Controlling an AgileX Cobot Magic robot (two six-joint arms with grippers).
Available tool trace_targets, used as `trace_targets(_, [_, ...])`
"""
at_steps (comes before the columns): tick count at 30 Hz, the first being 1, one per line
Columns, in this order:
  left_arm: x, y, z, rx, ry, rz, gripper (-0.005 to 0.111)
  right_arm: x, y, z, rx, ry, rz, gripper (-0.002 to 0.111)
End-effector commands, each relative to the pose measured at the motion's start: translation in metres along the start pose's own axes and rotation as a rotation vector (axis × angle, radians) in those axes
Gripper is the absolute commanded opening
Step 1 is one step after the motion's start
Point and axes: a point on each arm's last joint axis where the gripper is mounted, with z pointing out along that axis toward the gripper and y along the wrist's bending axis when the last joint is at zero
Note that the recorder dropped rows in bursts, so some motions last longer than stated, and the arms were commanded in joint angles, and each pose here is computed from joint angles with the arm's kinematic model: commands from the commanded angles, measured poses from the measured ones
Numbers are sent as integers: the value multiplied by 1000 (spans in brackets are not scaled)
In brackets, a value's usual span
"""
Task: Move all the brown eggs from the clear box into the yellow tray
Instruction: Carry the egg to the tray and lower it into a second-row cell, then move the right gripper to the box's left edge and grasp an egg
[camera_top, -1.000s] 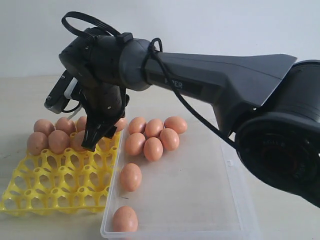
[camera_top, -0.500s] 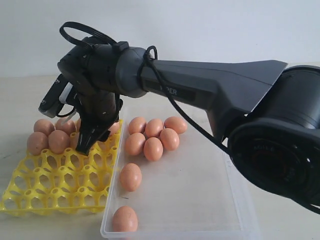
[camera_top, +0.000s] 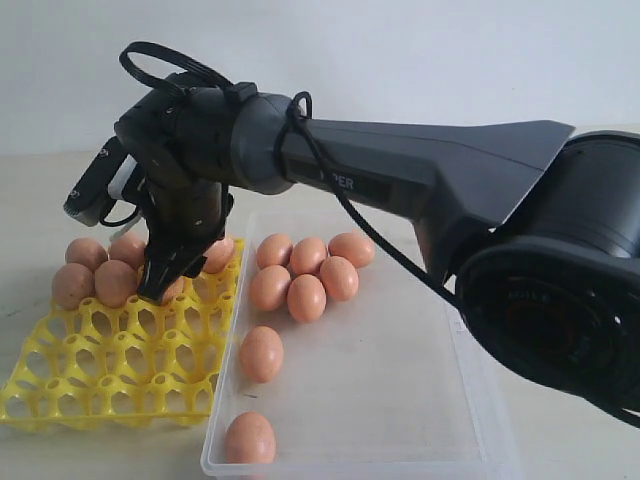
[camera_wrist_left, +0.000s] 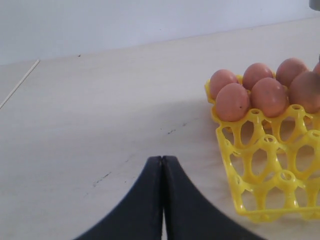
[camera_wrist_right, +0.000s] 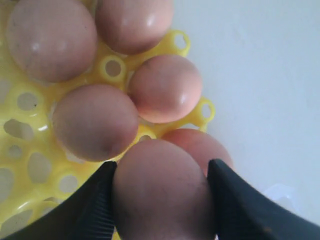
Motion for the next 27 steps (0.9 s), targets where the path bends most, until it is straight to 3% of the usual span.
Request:
trace_targets(1, [-2,0,-1,7,-20,-5,0,-7,-8,-25,20,-59,15,0])
trace_targets(7, [-2,0,-1,7,-20,-5,0,-12,-11,-46,-36,-161,225,0])
trace_targets(10, [-2,0,-1,7,-20,-5,0,-5,-18,-59,-9,-372,333,0])
trace_targets(12, [-2,0,-1,7,-20,-5,0,18,-17,-58,-11,-486,406,0])
trace_targets(17, [-2,0,-1,7,-20,-5,0,80,9,-44,-19,-842,431,0])
trace_targets(27, [-2,0,-1,7,-20,-5,0,102,24,-14,-32,-936,470,0])
